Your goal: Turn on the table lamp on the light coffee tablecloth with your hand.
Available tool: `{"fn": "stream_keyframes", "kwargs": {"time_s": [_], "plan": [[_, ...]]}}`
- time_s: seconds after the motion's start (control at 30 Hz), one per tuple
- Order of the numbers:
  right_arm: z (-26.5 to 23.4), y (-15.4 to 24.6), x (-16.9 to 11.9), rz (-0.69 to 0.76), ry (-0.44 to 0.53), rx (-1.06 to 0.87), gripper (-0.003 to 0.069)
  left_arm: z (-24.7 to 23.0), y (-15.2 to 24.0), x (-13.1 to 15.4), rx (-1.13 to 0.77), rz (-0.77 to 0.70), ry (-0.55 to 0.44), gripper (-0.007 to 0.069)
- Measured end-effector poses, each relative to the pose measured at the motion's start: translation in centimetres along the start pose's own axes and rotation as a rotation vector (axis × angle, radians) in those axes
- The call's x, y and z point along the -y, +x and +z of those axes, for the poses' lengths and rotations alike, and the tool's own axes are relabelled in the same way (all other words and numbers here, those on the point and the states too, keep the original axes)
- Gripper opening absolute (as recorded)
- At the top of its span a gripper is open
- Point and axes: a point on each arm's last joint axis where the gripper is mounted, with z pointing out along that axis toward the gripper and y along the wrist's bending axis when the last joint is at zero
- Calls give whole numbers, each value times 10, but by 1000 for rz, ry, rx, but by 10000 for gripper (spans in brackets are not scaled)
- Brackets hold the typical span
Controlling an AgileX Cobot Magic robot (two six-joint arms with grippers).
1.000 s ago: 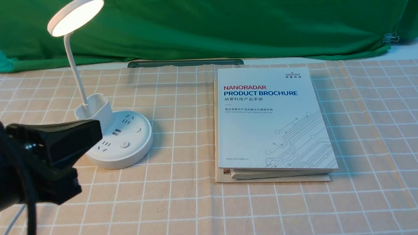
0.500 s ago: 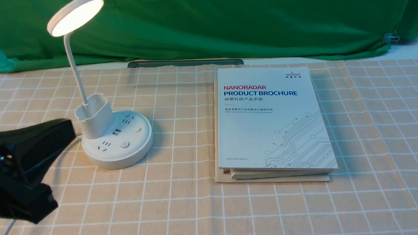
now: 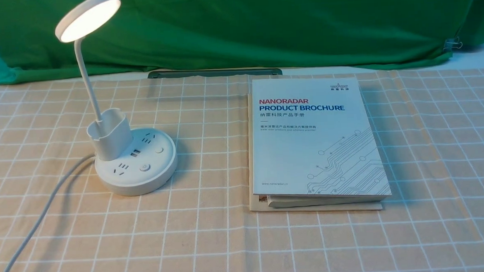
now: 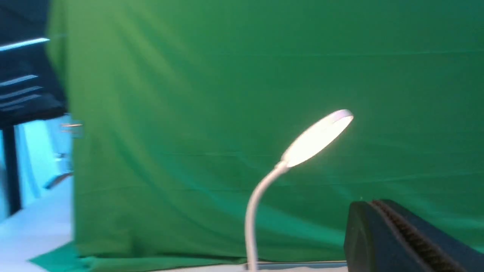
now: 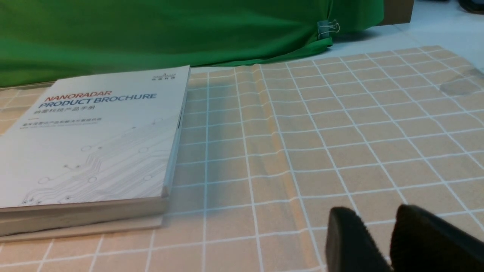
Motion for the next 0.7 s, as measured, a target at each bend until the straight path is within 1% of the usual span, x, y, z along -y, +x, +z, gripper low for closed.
{"fn": "stream_keyframes", "kwargs": {"time_s": [0.1, 0.2, 0.23, 0.3, 0.43, 0.57, 0.7], "plan": [[0, 0, 0, 0, 0, 0, 240, -4, 12, -1, -13, 47, -25, 1], [0, 0, 0, 0, 0, 0, 240, -8, 29, -2, -57, 62, -31, 1], [0, 0, 0, 0, 0, 0, 240, -10, 40, -2, -97, 64, -32, 1], [0, 0, 0, 0, 0, 0, 240, -12, 48, -3, -146, 56, -31, 1], [0, 0, 0, 0, 0, 1, 240, -17, 67, -2, -353, 12, -25, 1], [0, 0, 0, 0, 0, 1, 240, -21, 76, -1, -456, 11, -16, 1], [0, 0, 0, 0, 0, 1, 240, -21, 76, -1, -462, 6, -15, 1]]}}
